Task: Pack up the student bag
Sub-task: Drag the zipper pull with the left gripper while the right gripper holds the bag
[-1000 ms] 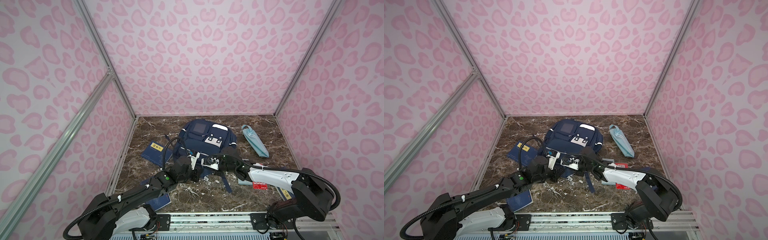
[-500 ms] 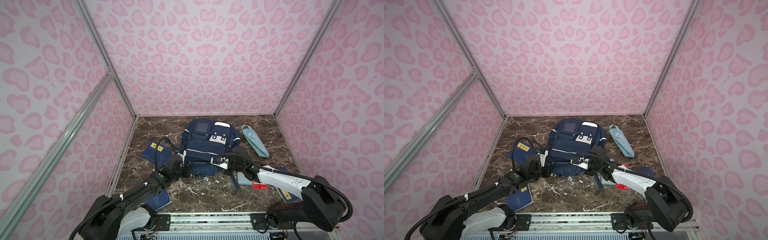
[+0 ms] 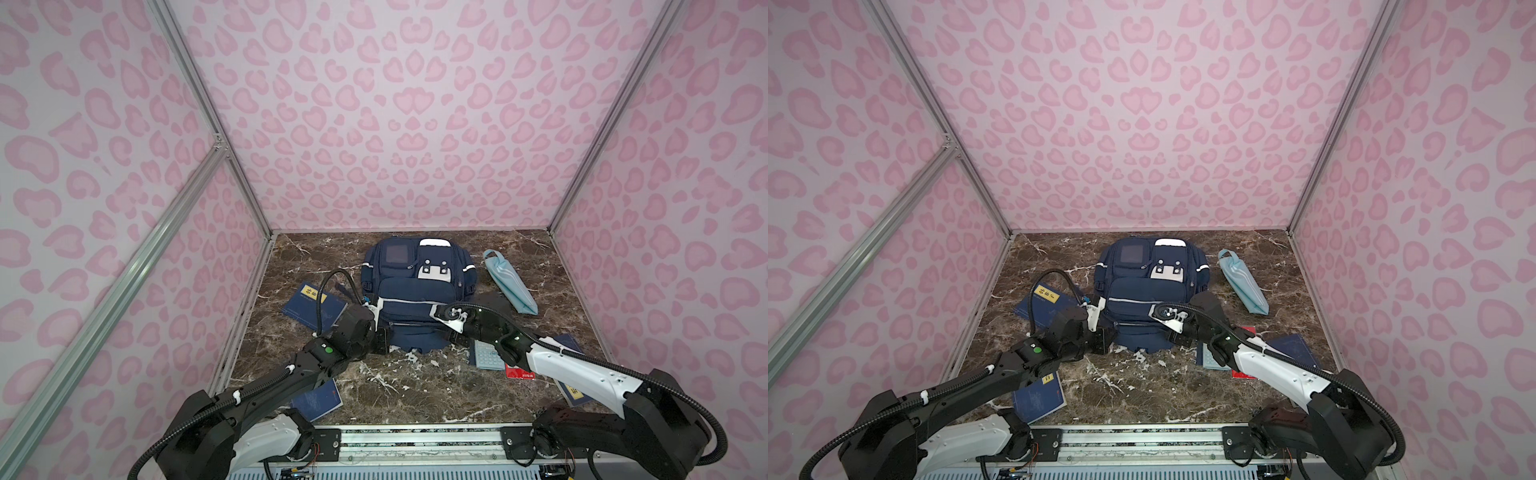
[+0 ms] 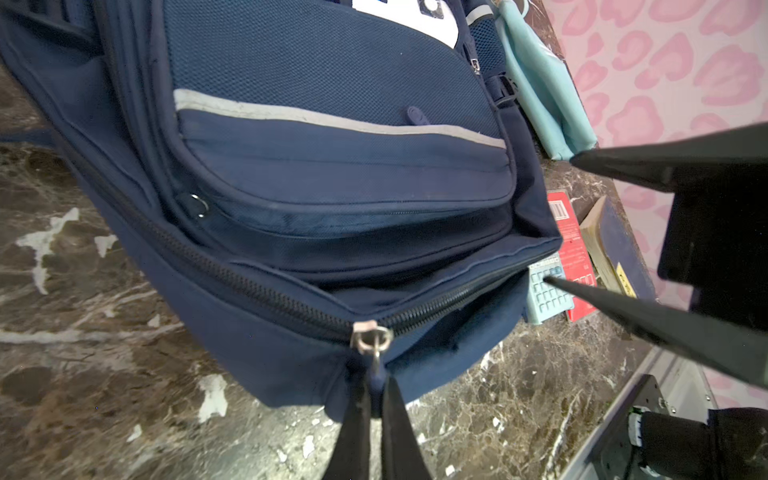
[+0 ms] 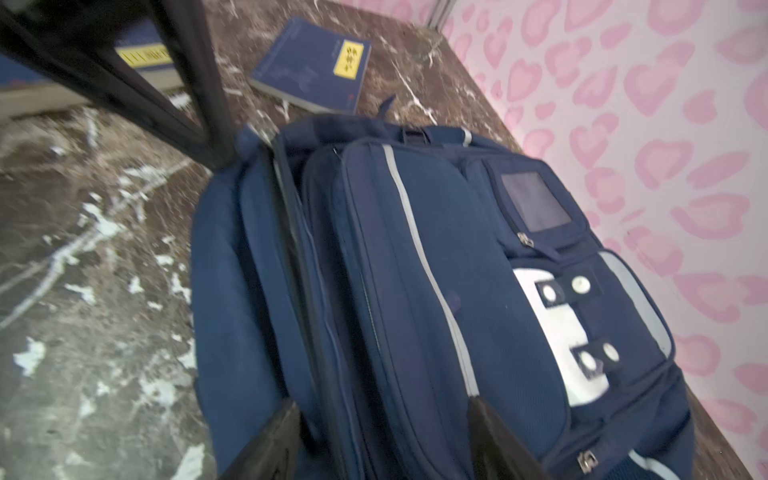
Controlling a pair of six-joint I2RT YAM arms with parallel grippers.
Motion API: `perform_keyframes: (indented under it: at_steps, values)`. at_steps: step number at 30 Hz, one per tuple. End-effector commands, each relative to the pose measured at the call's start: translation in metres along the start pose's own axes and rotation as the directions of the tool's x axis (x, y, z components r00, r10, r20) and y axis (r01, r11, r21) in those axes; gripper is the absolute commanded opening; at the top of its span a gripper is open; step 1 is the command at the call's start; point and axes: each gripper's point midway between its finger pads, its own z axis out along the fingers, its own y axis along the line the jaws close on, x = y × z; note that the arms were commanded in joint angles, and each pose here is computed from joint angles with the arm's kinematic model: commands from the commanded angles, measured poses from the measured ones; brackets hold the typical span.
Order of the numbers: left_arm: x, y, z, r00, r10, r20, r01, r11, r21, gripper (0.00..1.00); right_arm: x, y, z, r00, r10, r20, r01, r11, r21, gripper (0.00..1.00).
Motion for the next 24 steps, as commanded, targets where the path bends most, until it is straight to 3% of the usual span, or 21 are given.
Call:
perform_keyframes:
  at_steps: [1,4,10,13,15,19,24]
  values:
    - [-0.015,-0.03,0.001,0.999,-0.006,0.04,0.002,0.996,0.091,0.03,-0.024,0.017,0.01,0.999,0.01,0.052,-0.009,1.0,-0.027,0.62]
    - [-0.013,-0.037,0.002,0.999,-0.016,0.041,0.011,0.993,0.115,0.03,-0.026,0.036,0.028,1.0,0.005,0.004,-0.005,0.998,-0.069,0.53]
    - [-0.002,-0.042,0.004,1.0,-0.024,0.017,0.021,0.99,0.142,0.03,-0.023,0.035,0.05,0.998,0.061,0.003,-0.061,0.997,-0.038,0.52]
    - [0.0,-0.04,0.001,0.999,-0.033,0.021,0.029,0.988,0.152,0.03,-0.021,0.037,0.055,0.999,0.034,0.0,-0.034,0.998,-0.055,0.27]
    - [0.001,-0.034,0.001,1.0,-0.018,0.021,0.015,0.993,0.121,0.03,-0.018,0.042,0.056,1.0,0.01,-0.014,-0.011,0.997,-0.081,0.02]
    - [0.005,-0.016,0.002,1.0,-0.015,0.01,0.015,0.998,0.056,0.03,-0.012,0.045,0.054,0.999,-0.015,-0.044,0.011,0.995,-0.101,0.0]
    - [0.002,0.038,0.0,0.995,-0.093,0.025,0.095,0.991,-0.095,0.03,-0.002,0.044,0.045,0.994,-0.053,-0.098,0.044,0.995,-0.088,0.0]
